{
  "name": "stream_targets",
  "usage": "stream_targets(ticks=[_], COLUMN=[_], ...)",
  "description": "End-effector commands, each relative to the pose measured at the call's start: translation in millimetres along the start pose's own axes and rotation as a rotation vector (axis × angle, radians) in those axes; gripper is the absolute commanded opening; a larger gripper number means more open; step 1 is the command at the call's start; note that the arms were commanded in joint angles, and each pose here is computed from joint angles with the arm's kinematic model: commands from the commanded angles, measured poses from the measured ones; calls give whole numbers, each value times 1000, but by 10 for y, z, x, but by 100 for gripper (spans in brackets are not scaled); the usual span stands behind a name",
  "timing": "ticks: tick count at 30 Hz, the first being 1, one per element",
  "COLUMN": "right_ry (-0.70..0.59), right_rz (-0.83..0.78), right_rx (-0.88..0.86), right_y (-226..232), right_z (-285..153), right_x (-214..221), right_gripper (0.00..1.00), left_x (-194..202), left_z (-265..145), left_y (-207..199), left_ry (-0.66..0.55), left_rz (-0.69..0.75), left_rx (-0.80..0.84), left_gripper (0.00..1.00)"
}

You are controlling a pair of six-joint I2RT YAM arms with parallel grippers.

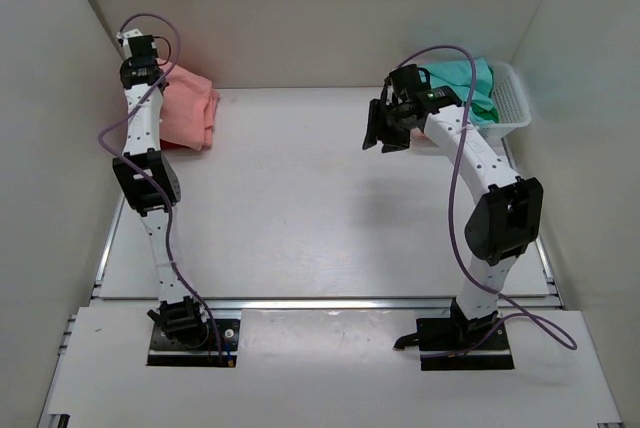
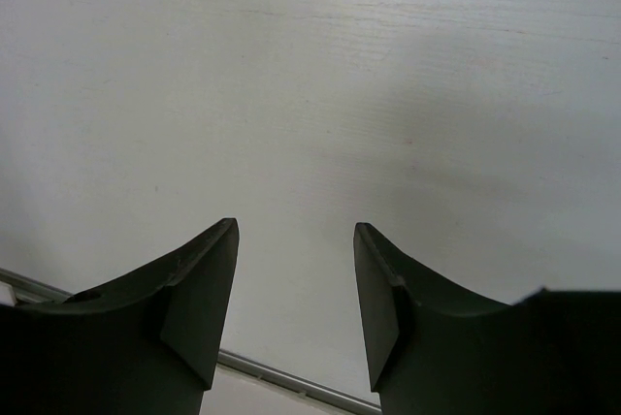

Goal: Fold and stack the t-shirts
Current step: Put the neatly folded tshirt into the corner of the board with the left arm

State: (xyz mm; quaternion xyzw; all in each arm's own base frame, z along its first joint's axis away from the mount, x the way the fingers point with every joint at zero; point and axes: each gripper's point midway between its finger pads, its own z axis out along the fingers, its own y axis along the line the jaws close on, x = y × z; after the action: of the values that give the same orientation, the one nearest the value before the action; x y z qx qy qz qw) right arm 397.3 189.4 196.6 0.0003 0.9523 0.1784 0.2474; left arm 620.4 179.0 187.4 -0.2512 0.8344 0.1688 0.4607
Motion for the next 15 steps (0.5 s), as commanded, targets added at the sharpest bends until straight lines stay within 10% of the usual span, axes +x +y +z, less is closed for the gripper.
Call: stream_targets(ticks=[1, 15], right_ry=[-13, 12], right_rz=[-5, -33], right_rx=[19, 17], right_y=[-14, 2], right_z=[-34, 105], right_x=[-98, -179], right_gripper=[49, 49], left_x=[-427, 57], left_z=[-19, 418], left_y=[121, 530], left_ry=[-117, -19], left_rz=[-89, -139], left_rx=[26, -127], left_gripper=[0, 0])
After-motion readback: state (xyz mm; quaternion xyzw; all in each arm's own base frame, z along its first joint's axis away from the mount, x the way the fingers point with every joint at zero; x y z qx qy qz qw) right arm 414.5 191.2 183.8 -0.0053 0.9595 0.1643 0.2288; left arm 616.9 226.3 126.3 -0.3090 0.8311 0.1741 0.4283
